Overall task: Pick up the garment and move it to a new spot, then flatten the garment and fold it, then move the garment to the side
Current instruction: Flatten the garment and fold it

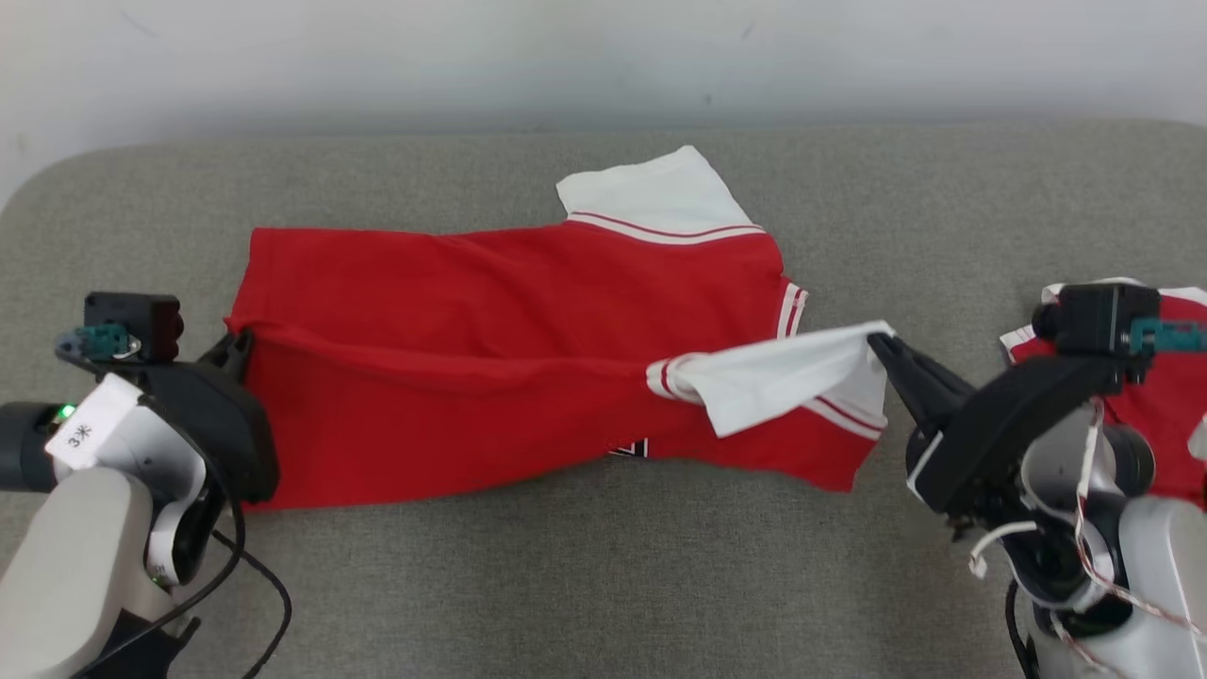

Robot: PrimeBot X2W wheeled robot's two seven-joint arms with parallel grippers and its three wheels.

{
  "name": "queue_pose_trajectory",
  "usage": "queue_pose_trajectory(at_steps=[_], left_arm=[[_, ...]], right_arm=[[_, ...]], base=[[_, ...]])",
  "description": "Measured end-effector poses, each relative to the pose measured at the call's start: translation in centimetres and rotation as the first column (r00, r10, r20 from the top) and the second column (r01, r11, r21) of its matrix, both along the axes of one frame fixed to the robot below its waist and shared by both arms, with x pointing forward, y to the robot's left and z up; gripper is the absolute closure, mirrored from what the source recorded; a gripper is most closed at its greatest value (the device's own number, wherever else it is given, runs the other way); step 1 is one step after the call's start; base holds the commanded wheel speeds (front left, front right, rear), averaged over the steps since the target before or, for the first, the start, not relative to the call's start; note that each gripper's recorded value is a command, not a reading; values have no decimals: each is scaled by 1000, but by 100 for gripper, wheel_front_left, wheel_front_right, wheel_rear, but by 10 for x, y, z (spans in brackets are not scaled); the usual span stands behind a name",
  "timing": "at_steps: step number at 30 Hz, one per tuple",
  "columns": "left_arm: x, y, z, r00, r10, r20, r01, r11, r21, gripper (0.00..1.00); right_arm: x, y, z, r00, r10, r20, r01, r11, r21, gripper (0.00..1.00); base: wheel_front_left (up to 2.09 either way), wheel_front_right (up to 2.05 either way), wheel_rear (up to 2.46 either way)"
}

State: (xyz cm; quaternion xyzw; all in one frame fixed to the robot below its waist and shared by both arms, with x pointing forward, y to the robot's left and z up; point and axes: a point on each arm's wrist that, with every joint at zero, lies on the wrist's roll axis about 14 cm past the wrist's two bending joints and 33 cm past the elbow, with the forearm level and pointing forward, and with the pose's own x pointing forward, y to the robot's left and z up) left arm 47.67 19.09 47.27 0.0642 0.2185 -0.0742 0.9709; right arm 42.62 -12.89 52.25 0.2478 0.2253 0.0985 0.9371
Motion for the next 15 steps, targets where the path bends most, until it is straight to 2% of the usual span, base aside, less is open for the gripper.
queue_pose_trajectory(at_steps=[7,15], left_arm=[[15,2,-22,998,29,-51,-28,1000,12,100],[13,8,-26,997,56,-53,-56,998,5,100]], right_arm=[[38,5,-11,1000,18,1,-18,999,-48,100],[48,22,-30,997,79,-20,-80,995,-55,100]], base=[[0,0,0],[0,0,0]])
